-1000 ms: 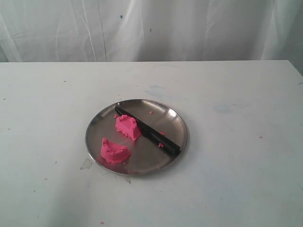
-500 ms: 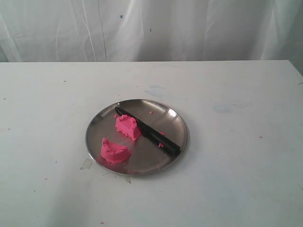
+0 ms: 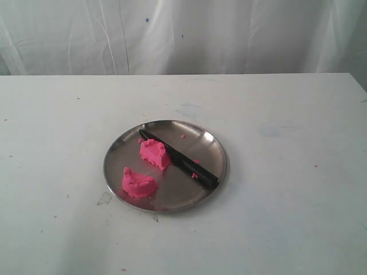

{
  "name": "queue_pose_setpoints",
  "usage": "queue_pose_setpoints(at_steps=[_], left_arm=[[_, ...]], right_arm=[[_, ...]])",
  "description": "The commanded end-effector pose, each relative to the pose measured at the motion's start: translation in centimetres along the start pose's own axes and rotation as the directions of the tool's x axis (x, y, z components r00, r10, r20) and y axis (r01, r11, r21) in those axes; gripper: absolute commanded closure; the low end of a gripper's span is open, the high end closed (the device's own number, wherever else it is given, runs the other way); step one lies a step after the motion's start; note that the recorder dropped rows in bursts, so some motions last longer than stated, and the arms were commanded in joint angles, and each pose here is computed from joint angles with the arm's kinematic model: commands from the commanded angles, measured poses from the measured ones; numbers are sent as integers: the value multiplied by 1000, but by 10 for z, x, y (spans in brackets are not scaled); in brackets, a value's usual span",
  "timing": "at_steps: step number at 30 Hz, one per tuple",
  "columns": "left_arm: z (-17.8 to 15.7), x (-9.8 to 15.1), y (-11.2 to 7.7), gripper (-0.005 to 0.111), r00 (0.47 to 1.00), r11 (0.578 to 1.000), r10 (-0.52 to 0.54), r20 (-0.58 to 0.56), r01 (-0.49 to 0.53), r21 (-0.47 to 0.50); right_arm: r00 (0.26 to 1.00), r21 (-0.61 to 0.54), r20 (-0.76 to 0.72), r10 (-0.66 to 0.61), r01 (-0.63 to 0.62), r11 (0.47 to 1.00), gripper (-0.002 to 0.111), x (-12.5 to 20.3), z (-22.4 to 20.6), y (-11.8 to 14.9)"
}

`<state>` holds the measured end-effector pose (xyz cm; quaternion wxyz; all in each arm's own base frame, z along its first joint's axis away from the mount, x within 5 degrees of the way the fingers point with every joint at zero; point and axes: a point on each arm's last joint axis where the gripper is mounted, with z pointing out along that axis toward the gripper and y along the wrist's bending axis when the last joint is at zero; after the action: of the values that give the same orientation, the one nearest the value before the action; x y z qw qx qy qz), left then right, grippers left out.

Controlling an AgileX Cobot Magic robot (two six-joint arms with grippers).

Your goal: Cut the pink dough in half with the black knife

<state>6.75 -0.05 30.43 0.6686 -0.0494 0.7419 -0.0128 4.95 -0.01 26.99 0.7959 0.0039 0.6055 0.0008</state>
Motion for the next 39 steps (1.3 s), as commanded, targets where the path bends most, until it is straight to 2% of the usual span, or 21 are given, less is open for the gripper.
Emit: queue_pose_setpoints(at_steps=[1, 4, 7, 8, 12, 15, 27, 28, 30, 31, 32, 33, 34, 36, 37, 39], left_arm=[[-3, 0, -1, 107, 1000, 1000, 0, 7, 0, 6], [-2, 1, -1, 107, 1000, 1000, -1, 3, 1, 6], [-1, 1, -1, 107, 1000, 1000, -1, -3, 1, 6], [-1, 1, -1, 107, 1000, 1000, -1, -3, 1, 6], [-1, 1, -1, 107, 1000, 1000, -1, -3, 1, 6], [-1, 1, -1, 107, 1000, 1000, -1, -3, 1, 6], [-1, 1, -1, 107, 1000, 1000, -4, -6, 4, 7], [0, 5, -1, 107, 999, 1000, 16, -33, -15, 10], [3, 21, -3, 107, 981, 995, -86, -176, 93, 34], [-2, 40, 0, 107, 959, 996, -83, -271, 85, -4], [-4, 60, 9, 107, 961, 998, -5, -275, -13, -66], [-5, 70, 13, 107, 970, 993, 53, -238, -77, -91], [-7, 86, 17, 107, 987, 987, 95, -127, -110, -119], [0, 116, 19, 107, 998, 993, 33, -55, -39, -114], [2, 117, 19, 107, 999, 993, 31, -25, -33, -112], [1, 129, 18, 107, 988, 996, 22, -153, -35, -82]], right_arm=[[994, 23, -99, 45, -42, 999, 108, 49, -8, -1], [940, 85, -322, 109, -86, 993, 108, 70, -12, -4], [877, 116, -470, 99, -50, 992, 108, 83, -19, -7], [869, 101, -491, 61, -13, 995, 108, 85, -20, -7], [866, 39, -498, -51, 81, 996, 108, 85, -19, -6], [866, 38, -499, -5, 27, 999, 108, 85, -19, -4], [866, 39, -501, 1, 22, 999, 108, 85, -20, -4], [866, 39, -501, 1, 22, 999, 108, 85, -20, -4], [866, 39, -501, 1, 22, 999, 108, 85, -20, -4], [866, 39, -501, 1, 22, 999, 108, 85, -20, -4], [866, 39, -501, 1, 22, 999, 108, 85, -20, -4], [866, 39, -501, 1, 22, 999, 108, 85, -20, -4], [866, 39, -501, 1, 22, 999, 108, 85, -20, -4], [866, 39, -501, 1, 22, 999, 108, 85, -20, -4], [866, 39, -501, 1, 22, 999, 108, 85, -20, -4], [866, 39, -501, 1, 22, 999, 108, 85, -20, -4]])
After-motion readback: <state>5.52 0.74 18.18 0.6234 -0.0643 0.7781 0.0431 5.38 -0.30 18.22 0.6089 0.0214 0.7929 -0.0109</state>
